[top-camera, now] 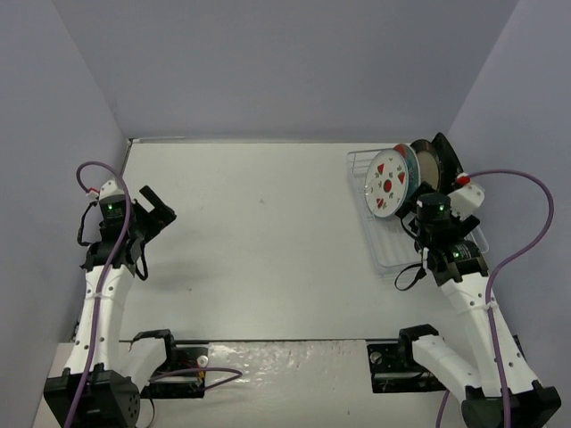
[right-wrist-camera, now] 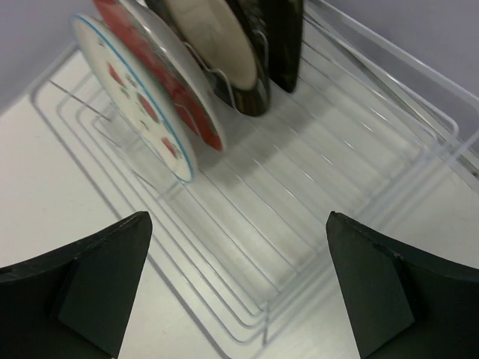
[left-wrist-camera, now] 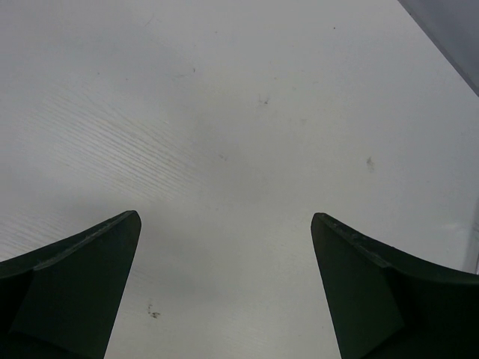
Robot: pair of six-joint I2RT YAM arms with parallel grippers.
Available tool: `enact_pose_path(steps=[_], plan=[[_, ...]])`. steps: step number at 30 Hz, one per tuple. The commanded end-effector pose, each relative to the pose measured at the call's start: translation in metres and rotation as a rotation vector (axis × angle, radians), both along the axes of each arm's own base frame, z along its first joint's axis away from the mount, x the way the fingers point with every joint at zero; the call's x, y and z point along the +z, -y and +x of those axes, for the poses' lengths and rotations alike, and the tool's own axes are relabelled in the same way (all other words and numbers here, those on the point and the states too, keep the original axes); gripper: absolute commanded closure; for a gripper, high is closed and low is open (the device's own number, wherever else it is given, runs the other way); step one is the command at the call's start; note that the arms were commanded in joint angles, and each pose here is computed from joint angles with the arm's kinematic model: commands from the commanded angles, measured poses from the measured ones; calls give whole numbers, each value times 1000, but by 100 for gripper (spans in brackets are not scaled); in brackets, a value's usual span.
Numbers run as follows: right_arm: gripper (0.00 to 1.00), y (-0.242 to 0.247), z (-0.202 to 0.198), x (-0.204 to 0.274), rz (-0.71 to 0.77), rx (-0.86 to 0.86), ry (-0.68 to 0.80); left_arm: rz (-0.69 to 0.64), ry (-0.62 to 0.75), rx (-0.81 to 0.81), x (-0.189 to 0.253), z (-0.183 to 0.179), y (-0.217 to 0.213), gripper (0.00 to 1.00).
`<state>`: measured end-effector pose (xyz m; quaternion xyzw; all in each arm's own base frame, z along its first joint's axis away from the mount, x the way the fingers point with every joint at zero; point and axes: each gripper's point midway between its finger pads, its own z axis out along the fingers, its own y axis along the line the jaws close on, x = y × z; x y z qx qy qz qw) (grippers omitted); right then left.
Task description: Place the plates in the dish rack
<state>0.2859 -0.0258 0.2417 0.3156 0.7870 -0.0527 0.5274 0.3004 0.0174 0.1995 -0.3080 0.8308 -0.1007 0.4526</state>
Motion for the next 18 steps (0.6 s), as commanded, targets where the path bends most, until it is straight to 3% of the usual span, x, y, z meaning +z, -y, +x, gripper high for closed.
enact_pose_path(steps=[1, 18], plan=[[0, 21, -29, -18, 54, -166, 54, 63, 16, 38, 3, 0, -12, 3], [0, 41, -58, -16, -16, -239, 60, 66, 3, 24, -6, -3, -9, 3]])
